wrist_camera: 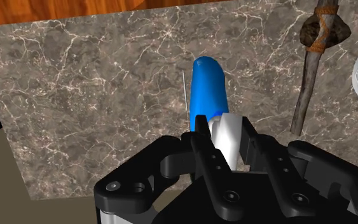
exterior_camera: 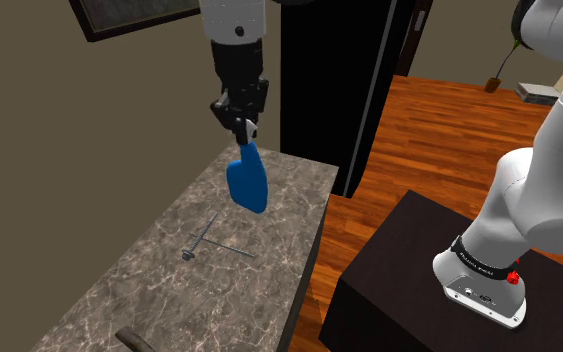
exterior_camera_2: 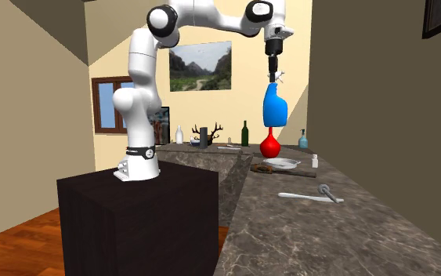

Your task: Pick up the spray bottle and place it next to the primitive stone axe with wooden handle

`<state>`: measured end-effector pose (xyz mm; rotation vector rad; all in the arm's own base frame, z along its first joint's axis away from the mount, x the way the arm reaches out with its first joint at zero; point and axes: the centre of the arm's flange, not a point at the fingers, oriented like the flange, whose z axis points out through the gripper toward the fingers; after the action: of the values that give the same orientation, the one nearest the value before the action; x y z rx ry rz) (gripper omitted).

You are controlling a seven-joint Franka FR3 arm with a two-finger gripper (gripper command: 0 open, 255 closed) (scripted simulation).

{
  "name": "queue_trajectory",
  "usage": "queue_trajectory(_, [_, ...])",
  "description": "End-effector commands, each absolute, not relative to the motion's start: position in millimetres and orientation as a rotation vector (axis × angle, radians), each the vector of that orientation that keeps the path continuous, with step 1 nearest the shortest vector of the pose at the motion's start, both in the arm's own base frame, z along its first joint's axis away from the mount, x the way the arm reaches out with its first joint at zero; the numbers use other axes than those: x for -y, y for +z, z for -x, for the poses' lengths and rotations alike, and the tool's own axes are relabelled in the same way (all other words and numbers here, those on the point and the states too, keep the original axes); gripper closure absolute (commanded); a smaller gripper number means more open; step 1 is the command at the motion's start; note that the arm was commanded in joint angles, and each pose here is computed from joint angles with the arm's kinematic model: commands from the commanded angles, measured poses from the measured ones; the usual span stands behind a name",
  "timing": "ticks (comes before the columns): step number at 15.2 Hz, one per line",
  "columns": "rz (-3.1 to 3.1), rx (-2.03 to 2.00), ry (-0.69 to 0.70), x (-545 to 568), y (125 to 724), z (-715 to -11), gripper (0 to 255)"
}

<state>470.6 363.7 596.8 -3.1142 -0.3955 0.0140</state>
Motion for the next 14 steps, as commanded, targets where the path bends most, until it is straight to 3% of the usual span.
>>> queue_trajectory(1, [3.114, 0.393, 0.013, -390.1, 595.2, -458.6, 255])
queue_trajectory(14, [3.114, 0.393, 0.013, -522.4, 585.2, -401.7, 255])
